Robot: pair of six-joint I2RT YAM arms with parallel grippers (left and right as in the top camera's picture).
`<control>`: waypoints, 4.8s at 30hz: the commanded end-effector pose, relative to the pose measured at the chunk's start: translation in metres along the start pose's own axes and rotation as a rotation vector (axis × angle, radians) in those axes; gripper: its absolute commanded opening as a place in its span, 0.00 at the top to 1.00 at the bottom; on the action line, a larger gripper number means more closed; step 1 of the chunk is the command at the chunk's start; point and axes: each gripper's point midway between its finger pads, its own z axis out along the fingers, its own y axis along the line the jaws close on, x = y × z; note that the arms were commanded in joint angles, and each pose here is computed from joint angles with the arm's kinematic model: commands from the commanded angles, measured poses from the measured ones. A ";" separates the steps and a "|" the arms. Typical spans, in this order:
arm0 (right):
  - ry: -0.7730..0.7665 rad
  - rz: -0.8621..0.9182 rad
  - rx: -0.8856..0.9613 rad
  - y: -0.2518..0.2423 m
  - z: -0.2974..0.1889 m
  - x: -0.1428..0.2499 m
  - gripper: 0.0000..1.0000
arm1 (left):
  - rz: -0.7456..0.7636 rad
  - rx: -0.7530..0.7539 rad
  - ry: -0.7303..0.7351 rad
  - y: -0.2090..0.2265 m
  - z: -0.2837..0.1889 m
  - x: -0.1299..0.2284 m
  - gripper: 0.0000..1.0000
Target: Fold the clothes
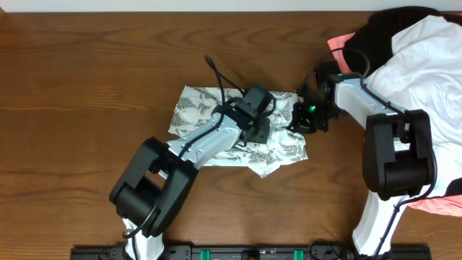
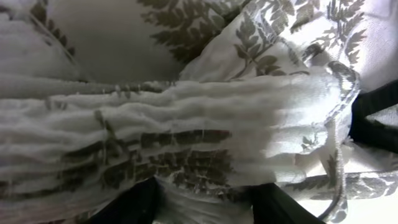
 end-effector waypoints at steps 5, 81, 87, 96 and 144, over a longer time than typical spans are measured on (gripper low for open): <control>0.022 0.018 -0.013 -0.007 0.009 0.002 0.99 | -0.001 -0.039 0.083 0.012 0.031 0.024 0.49; -0.210 -0.202 -0.034 0.052 -0.072 -0.028 0.99 | -0.486 0.424 0.128 0.212 -0.068 0.003 0.94; -0.287 -0.429 -0.049 0.118 -0.095 -0.023 0.99 | -0.454 0.377 0.084 0.215 -0.083 -0.004 0.94; -0.260 -0.419 0.116 0.116 -0.071 -0.015 0.99 | -0.432 0.372 0.048 0.212 -0.096 -0.011 0.94; -0.127 -0.574 -0.162 0.196 0.038 0.008 0.99 | -0.469 0.247 0.101 0.234 -0.096 0.008 0.94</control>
